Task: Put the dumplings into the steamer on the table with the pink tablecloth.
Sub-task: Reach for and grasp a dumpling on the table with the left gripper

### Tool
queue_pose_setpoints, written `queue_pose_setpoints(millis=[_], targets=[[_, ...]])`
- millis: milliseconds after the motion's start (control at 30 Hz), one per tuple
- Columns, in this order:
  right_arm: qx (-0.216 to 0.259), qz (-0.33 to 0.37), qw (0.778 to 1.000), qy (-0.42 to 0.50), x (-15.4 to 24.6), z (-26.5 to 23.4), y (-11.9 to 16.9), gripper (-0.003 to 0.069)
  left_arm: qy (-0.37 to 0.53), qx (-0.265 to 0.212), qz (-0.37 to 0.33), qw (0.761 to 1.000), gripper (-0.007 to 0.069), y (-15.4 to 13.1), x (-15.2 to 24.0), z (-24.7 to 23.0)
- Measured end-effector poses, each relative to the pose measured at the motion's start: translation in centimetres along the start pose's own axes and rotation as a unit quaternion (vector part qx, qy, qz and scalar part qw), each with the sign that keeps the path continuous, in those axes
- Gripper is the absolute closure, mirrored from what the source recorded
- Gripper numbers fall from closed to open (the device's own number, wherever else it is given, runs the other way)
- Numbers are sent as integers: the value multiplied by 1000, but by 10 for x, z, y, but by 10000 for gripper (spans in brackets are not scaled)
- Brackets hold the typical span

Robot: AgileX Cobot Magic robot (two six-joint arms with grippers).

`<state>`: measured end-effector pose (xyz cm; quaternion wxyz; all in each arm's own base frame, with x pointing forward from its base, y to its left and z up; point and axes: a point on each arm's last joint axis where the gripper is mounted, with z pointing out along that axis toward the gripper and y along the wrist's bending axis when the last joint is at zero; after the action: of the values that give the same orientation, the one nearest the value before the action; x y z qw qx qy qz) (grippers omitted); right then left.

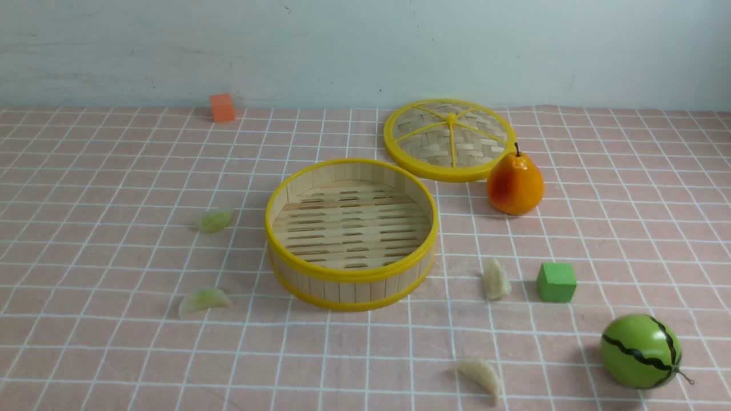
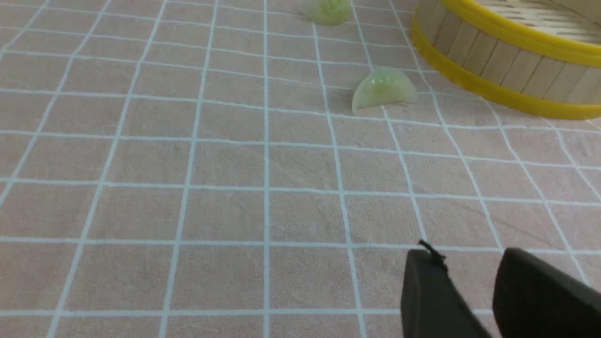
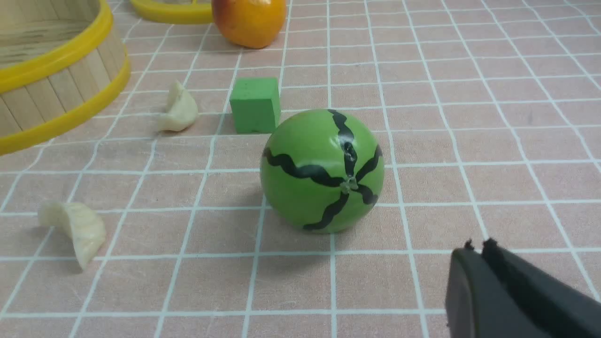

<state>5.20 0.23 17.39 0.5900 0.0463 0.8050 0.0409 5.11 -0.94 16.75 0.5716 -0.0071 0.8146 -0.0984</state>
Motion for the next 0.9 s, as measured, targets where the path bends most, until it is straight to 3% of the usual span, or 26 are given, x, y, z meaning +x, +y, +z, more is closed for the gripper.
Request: queue_pose_setpoints(millis=[367,500,900], targets=[[0,0,1000,0,0,0,0,627,0,-2,7,1000,408,0,0,0],[0,0,1000,0,0,0,0,627,-2,-19,68,998,406,4,-1,0],[0,0,1000,0,0,0,0,625,-10,-46,161,986,390,8,-3,0]])
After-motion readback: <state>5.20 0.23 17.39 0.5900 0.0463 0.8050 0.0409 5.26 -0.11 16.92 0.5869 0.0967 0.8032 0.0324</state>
